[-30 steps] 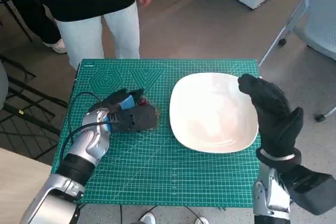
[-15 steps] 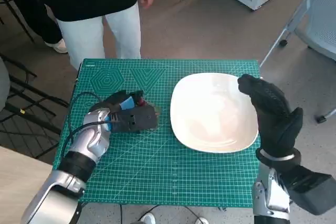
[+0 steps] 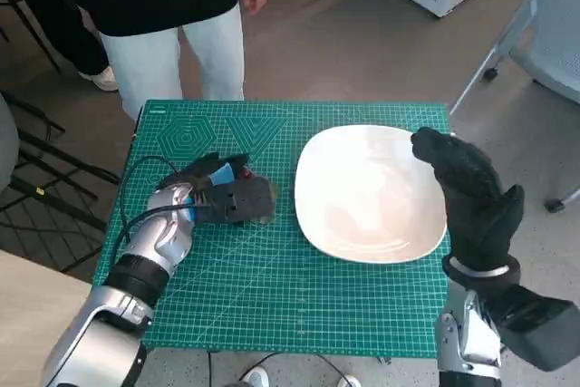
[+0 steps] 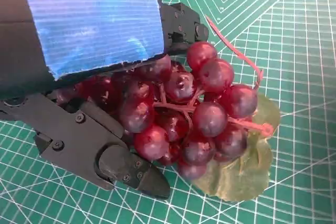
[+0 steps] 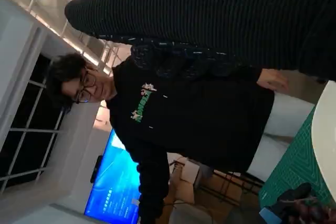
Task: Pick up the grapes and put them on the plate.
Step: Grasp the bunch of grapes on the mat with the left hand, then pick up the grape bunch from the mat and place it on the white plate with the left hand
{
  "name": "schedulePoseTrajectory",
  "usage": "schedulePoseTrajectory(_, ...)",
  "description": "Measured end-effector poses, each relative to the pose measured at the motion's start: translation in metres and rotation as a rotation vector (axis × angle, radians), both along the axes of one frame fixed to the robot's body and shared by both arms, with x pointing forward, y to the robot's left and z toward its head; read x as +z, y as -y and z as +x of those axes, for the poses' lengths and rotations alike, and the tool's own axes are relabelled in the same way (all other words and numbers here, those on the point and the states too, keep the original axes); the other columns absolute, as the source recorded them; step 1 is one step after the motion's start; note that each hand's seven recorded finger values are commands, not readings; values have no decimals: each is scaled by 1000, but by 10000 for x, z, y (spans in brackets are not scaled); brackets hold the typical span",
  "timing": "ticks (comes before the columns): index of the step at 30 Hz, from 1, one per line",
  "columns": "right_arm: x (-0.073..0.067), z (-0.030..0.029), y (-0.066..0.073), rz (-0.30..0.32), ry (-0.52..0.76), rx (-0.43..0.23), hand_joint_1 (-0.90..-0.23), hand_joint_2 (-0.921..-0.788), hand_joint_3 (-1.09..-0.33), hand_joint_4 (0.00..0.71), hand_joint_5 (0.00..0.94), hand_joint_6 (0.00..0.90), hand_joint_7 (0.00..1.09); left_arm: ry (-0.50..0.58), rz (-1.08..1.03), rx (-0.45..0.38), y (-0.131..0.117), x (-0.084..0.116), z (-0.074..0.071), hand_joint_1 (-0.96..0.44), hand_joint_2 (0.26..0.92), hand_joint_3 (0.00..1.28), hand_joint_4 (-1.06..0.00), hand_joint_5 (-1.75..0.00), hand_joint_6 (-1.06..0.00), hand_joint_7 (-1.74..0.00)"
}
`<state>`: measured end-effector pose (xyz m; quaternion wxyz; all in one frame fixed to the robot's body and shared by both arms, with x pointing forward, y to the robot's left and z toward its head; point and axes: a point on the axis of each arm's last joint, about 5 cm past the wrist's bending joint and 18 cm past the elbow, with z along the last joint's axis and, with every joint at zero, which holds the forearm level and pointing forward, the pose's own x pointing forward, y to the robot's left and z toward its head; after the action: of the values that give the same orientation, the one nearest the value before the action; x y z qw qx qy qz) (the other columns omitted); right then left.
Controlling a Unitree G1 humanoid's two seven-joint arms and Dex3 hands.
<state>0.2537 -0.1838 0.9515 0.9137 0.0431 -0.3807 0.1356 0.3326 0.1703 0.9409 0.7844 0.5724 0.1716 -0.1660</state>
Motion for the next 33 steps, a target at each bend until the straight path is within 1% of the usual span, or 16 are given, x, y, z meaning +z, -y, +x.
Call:
schedulePoseTrajectory(2,0,0,0,0,0,0,-463,-921,-533,354,1,147,403,19,-2,0,4,-2,0,9,772,16,-387,-1362,-482,-56)
schedulePoseTrajectory(4,0,0,2,-1,0,0,-463,-921,-533,354,1,148,402,47,0,-1,6,-3,0,55,793,25,-415,-1561,-570,-91)
schedulePoseTrajectory(5,0,0,2,-1,0,0,-463,-921,-533,354,1,148,401,63,0,-3,7,-3,0,82,806,32,-432,-1594,-608,-110)
schedulePoseTrajectory(7,1,0,3,-2,0,-1,-463,-921,-533,354,0,149,400,93,4,-9,8,-7,-1,171,840,55,-502,-1526,-668,-164)
schedulePoseTrajectory(8,1,1,4,-2,0,-1,-463,-921,-533,354,0,149,400,106,6,-14,9,-11,-1,226,860,65,-547,-1453,-687,-222)
schedulePoseTrajectory(9,2,1,4,-2,0,0,-463,-921,-533,354,0,149,399,119,9,-18,10,-15,-3,240,877,73,-589,-1393,-691,-337)
schedulePoseTrajectory(11,2,3,4,-2,0,0,-463,-921,-533,354,0,150,398,142,13,-27,14,-24,-5,177,901,77,-642,-1333,-663,-630)
schedulePoseTrajectory(12,2,4,4,-3,0,0,-463,-921,-533,354,0,150,397,151,14,-31,15,-27,-5,119,907,80,-658,-1319,-645,-771)
schedulePoseTrajectory(13,3,5,4,-3,0,0,-463,-921,-533,354,1,151,396,158,16,-34,16,-31,-6,81,911,81,-671,-1306,-633,-864)
schedulePoseTrajectory(16,5,7,3,-3,0,0,-463,-921,-532,354,1,152,395,171,20,-40,13,-41,-9,28,915,84,-692,-1279,-612,-1008)
schedulePoseTrajectory(19,10,10,3,-3,2,0,-463,-921,-532,354,1,153,393,173,22,-44,4,-46,-7,10,917,85,-700,-1268,-604,-1057)
schedulePoseTrajectory(22,13,12,4,-4,3,0,-463,-921,-532,354,1,154,391,171,23,-45,-4,-42,0,4,919,89,-695,-1280,-599,-1069)
schedulePoseTrajectory(33,13,12,5,-4,3,0,-463,-921,-531,354,0,158,384,171,38,-48,-9,-41,8,3,920,122,-619,-1399,-610,-1023)
